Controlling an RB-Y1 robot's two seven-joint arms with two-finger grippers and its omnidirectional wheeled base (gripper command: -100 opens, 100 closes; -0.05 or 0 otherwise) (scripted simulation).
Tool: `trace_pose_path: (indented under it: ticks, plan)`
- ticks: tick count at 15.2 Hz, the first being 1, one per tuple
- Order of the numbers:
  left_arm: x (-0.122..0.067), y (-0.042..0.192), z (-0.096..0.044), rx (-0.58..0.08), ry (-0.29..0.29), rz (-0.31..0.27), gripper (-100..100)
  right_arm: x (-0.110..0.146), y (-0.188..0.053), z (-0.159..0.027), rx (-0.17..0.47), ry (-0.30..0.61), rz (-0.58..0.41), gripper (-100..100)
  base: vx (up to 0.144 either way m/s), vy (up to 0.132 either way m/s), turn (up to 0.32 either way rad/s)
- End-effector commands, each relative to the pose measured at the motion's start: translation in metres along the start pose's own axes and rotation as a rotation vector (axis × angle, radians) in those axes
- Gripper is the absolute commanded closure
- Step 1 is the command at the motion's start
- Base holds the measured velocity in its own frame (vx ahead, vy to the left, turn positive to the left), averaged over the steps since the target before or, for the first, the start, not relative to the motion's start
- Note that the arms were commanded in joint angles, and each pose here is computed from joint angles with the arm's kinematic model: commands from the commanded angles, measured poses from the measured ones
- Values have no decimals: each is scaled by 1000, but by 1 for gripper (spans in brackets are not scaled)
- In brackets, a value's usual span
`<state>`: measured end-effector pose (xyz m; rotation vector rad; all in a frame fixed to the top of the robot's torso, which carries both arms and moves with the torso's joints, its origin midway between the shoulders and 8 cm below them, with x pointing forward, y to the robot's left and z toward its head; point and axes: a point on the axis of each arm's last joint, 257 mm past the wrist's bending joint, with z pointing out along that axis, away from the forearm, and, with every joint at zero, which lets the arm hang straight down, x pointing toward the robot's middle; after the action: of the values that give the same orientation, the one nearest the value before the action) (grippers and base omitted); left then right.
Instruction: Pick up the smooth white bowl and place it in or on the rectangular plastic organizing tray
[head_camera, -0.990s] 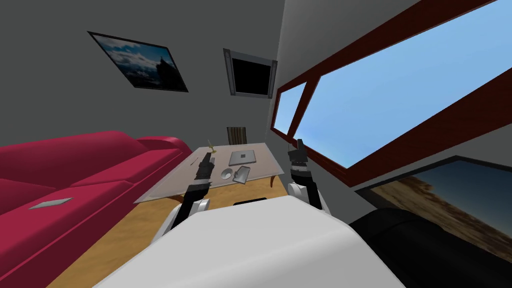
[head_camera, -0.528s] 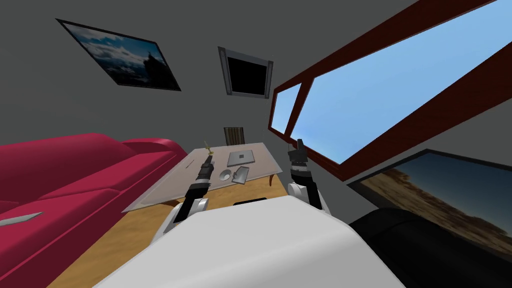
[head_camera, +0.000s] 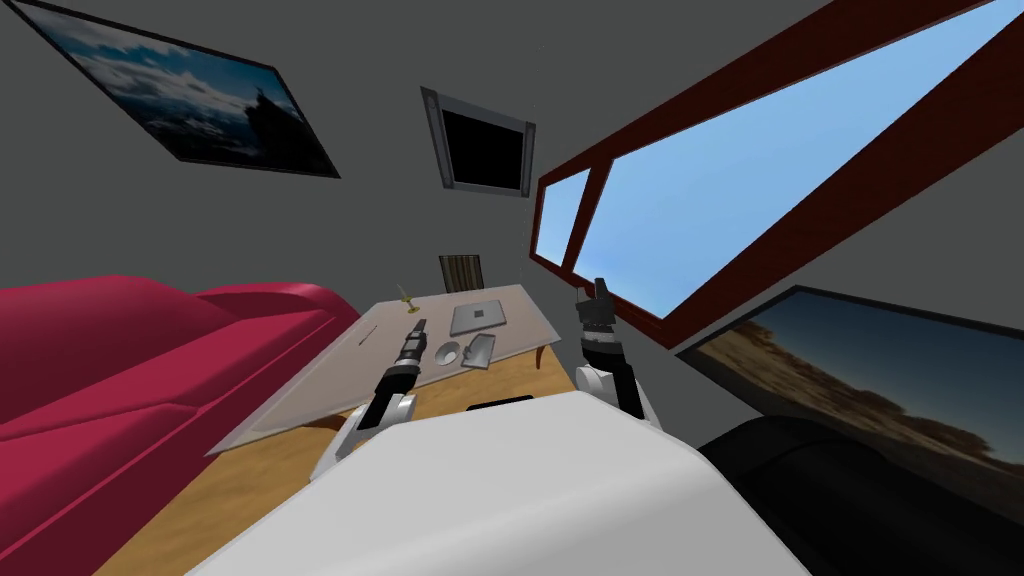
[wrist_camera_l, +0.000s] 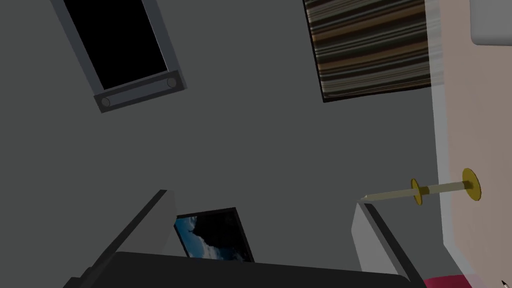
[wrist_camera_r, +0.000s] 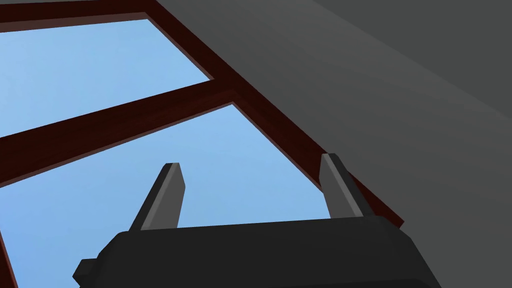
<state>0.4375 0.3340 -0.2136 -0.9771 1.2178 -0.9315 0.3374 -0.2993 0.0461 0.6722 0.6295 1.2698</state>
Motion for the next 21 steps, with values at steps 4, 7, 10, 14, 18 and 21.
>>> trace_pose_path:
  ticks: [4,7,10,14,18,21]
  plan:
    - [-9,51,0,-146,-13,-5,-100,0,0,0,0,0,0,0,-5,42,-133]
    - [-16,90,-1,-252,-26,-16,-100,0,0,0,0,0,0,0,-5,33,-130]
    - [-18,117,-6,-327,-31,-25,-100,0,0,0,0,0,0,0,-5,40,-144]
    - [-21,158,-15,-447,-44,-45,-100,0,0,0,0,0,0,0,-6,39,-132]
    - [-22,196,-28,-565,-54,-70,-100,0,0,0,0,0,0,0,-8,36,-126]
    - [-20,230,-43,-674,-63,-100,-100,0,0,0,0,0,0,0,-7,39,-130]
